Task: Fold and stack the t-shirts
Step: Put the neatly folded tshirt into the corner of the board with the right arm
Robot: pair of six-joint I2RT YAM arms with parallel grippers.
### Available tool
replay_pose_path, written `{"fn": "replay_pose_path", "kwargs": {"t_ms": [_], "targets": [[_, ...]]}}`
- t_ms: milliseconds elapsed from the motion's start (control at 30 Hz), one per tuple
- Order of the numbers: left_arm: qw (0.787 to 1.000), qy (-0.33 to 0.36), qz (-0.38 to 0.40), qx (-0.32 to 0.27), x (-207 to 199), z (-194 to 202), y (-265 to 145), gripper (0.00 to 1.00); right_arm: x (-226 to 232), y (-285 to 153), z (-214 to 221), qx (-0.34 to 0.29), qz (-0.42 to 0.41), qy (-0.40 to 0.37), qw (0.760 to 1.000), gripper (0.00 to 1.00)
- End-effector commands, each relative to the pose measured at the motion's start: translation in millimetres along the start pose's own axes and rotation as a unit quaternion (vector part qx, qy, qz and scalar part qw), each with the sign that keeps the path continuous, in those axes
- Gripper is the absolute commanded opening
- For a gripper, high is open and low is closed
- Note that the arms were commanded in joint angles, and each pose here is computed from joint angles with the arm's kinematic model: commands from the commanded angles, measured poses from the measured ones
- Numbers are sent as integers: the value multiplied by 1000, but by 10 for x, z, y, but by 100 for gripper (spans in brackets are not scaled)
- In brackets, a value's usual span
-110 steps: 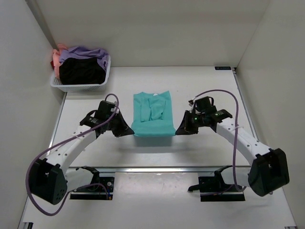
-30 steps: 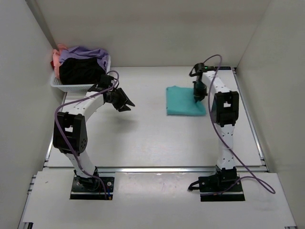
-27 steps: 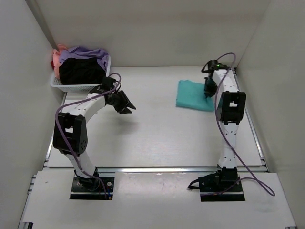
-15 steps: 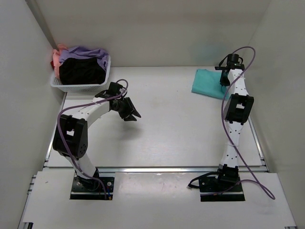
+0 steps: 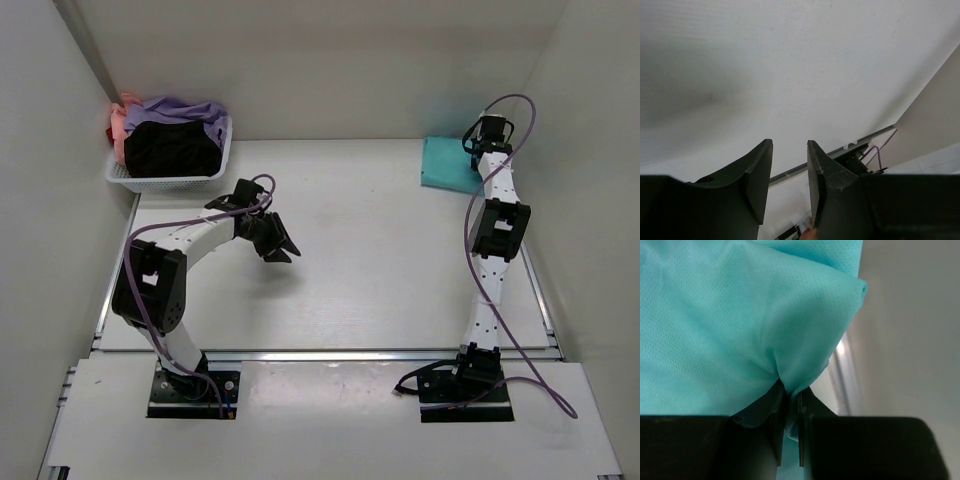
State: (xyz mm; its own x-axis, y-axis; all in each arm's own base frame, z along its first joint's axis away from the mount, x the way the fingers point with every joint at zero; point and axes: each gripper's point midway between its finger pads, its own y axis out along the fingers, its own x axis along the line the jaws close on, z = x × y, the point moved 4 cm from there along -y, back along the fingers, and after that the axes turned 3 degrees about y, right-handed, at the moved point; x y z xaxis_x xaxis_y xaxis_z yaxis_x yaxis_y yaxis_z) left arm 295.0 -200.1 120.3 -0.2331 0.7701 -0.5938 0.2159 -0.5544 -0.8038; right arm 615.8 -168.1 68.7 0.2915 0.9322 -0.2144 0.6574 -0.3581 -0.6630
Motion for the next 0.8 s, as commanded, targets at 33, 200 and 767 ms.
{"fn": "replay_pose_path", "kwargs": {"t_ms": [33, 200, 767], "targets": [[999, 20, 30, 6, -136, 151, -83, 45, -332, 81, -329, -77, 87, -23, 993, 1], [999, 26, 37, 6, -166, 177, -90, 46, -520, -75, -490, -97, 144, 6, 985, 71], [986, 83, 134, -57, -519, 41, -669, 99, 150, -3549, -1111, -220, 25, 5, 975, 99]]}}
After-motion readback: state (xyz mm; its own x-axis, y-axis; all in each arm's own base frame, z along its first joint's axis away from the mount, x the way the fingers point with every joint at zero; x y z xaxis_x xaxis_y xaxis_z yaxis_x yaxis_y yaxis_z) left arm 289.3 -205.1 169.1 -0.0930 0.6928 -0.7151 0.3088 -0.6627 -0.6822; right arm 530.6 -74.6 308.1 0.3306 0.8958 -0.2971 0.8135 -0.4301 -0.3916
